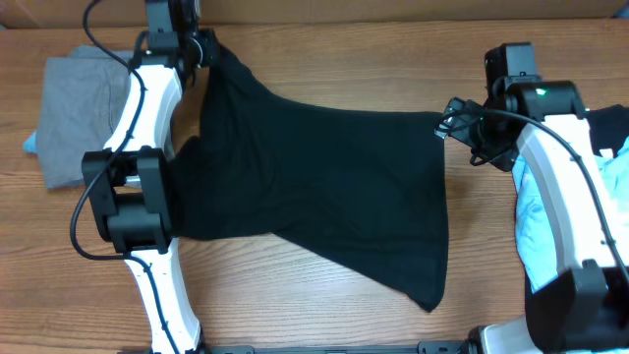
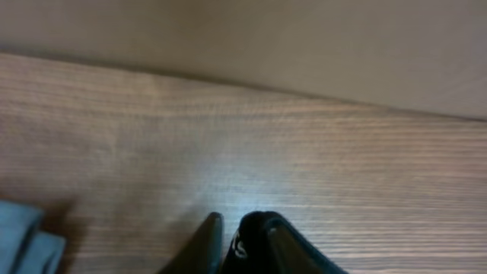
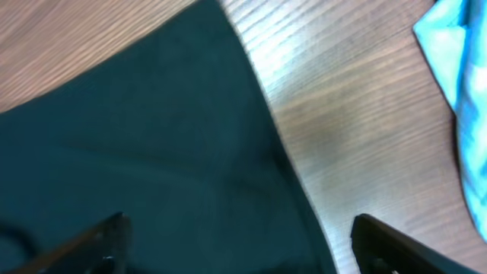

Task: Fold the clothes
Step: 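Stretch the black T-shirt between both grippers and lay it flat mid-table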

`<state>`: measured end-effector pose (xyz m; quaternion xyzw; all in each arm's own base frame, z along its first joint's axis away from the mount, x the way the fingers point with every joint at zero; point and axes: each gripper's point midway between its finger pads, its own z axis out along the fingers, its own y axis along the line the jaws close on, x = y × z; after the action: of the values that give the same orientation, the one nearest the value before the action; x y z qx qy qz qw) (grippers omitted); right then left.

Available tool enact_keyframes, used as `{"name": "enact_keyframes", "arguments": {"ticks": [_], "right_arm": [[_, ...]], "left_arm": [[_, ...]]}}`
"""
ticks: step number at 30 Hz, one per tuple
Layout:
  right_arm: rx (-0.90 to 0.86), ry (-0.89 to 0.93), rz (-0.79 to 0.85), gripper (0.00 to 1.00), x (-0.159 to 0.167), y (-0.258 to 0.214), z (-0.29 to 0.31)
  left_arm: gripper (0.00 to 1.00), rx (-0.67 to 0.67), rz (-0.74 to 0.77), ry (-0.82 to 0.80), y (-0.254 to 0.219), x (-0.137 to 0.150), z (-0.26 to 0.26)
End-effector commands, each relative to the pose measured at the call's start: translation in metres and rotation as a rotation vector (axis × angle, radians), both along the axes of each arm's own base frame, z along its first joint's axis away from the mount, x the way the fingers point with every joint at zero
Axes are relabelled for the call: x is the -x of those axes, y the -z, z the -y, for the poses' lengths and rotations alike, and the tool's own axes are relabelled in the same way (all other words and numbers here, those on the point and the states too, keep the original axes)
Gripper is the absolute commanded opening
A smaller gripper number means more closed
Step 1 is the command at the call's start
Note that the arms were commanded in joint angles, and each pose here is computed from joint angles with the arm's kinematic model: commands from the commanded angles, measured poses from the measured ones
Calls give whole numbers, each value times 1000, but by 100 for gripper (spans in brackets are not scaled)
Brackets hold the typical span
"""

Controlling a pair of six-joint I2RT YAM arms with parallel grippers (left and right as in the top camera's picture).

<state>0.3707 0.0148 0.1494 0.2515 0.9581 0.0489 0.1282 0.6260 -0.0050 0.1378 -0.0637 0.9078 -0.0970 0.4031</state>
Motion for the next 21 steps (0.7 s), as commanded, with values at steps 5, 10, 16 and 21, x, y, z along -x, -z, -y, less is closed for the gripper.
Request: {"name": "enact_keyframes", "arguments": {"ticks": [5,10,16,21], "right_arm": [[-7,-81,42,90,-32,38,-1],[-10,-84,92,80,-57,59,-2],[21,-167,130,78,-84,91,-2],[47,-234,163,78,-105,119,-3]], "left_arm": [[36,-53,72,57,-61,-8,0],[84,-58,37,65,-82,3,-1],[87,-53,-70,97,-111,43,4],[81,-56,-124,110,-153,90,8]]}}
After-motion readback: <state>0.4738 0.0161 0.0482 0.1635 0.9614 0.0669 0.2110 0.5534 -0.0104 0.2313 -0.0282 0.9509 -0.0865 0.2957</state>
